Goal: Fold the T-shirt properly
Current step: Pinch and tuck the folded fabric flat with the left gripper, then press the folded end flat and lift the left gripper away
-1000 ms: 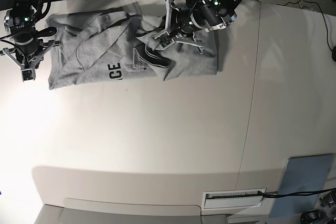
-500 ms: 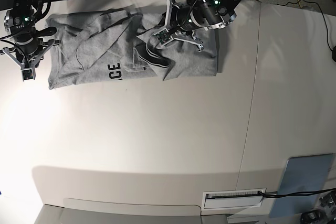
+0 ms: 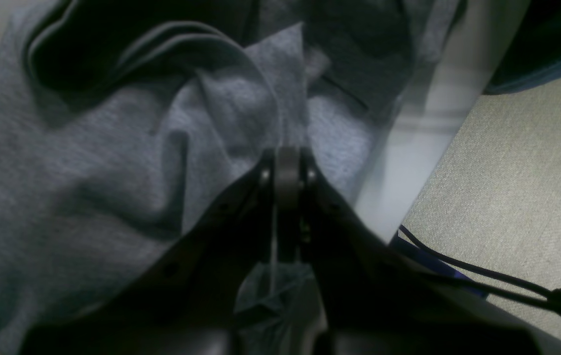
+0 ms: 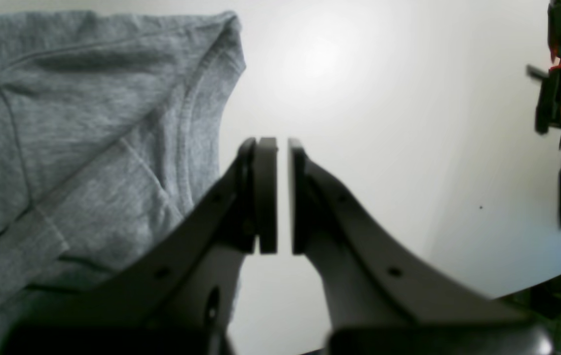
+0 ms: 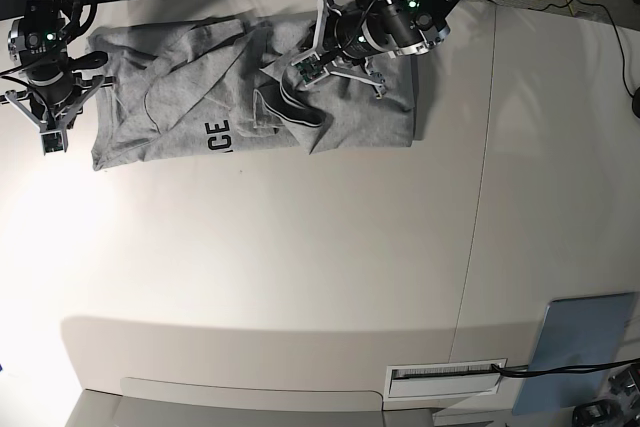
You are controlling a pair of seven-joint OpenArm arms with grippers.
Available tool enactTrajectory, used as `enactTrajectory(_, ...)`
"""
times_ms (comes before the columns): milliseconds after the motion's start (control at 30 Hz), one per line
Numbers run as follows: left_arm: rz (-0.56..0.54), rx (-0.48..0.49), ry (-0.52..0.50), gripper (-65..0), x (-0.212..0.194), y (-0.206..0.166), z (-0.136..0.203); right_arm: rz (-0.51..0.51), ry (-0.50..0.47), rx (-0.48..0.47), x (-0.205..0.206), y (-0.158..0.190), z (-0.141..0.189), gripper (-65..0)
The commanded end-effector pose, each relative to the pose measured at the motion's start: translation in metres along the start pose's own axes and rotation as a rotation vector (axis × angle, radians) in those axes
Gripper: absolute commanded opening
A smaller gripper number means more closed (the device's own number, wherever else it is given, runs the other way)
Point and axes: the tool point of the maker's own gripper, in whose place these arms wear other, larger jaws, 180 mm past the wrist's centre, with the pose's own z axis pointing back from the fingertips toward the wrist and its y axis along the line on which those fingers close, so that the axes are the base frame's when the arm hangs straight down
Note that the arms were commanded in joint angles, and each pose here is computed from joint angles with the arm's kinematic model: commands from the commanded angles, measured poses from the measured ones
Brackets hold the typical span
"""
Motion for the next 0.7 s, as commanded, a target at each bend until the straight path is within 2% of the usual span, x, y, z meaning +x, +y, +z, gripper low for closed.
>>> enactTrajectory(0, -0.002, -0.001, -0.047, -65.0, 0.013, 0.000, 0.004, 0.013, -0.038, -0.026, 0.012, -0.009, 0.004, -60.8)
enactTrajectory(300, 0.255, -0.097, -0.198, -65.0, 0.047, -0.007, 0.009, 0.022, -0.030, -0.038, 0.010, -0.011, 0.004, -60.8)
enactTrajectory(533, 0.348, -0.168, -0.275, -65.0, 0.069, -0.009, 0.014, 0.024, -0.028, -0.041, 0.010, -0.011, 0.004, -60.8)
enactTrajectory(667, 0.374, -0.171, -0.308, -65.0, 0.074, -0.005, 0.017, 0.025, -0.027, -0.043, 0.010, -0.012, 0.004, -60.8)
